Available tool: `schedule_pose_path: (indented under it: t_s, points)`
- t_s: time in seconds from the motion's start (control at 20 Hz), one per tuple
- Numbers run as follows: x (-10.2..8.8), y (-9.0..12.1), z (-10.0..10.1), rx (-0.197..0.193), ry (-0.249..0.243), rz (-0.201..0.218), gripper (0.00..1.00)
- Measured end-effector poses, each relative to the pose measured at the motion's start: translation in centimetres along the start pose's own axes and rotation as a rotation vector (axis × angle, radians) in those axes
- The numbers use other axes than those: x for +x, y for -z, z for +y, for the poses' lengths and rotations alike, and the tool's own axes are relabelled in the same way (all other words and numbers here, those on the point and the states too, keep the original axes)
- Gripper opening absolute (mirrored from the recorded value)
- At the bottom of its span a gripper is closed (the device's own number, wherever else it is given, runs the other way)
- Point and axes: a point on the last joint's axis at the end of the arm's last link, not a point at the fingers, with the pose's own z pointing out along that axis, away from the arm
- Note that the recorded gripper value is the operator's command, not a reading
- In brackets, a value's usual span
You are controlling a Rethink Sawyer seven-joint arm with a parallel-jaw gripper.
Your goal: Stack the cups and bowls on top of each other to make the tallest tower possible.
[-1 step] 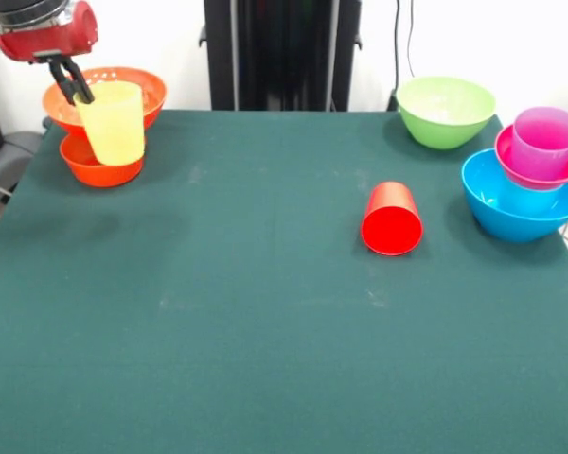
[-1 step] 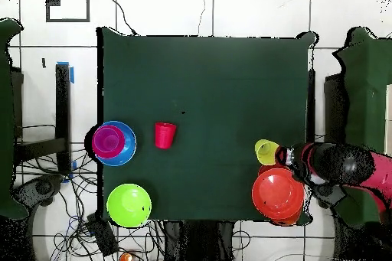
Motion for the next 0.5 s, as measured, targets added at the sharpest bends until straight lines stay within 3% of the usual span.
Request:
schedule_pose_path:
  t_s: [0.3, 0.5]
  points:
    - [2.1, 0.5, 1.0, 0.04, 0.036, 0.028, 0.0]
    - [5.1, 0.8, 2.6, 0.059, 0.066, 0.074, 0.0]
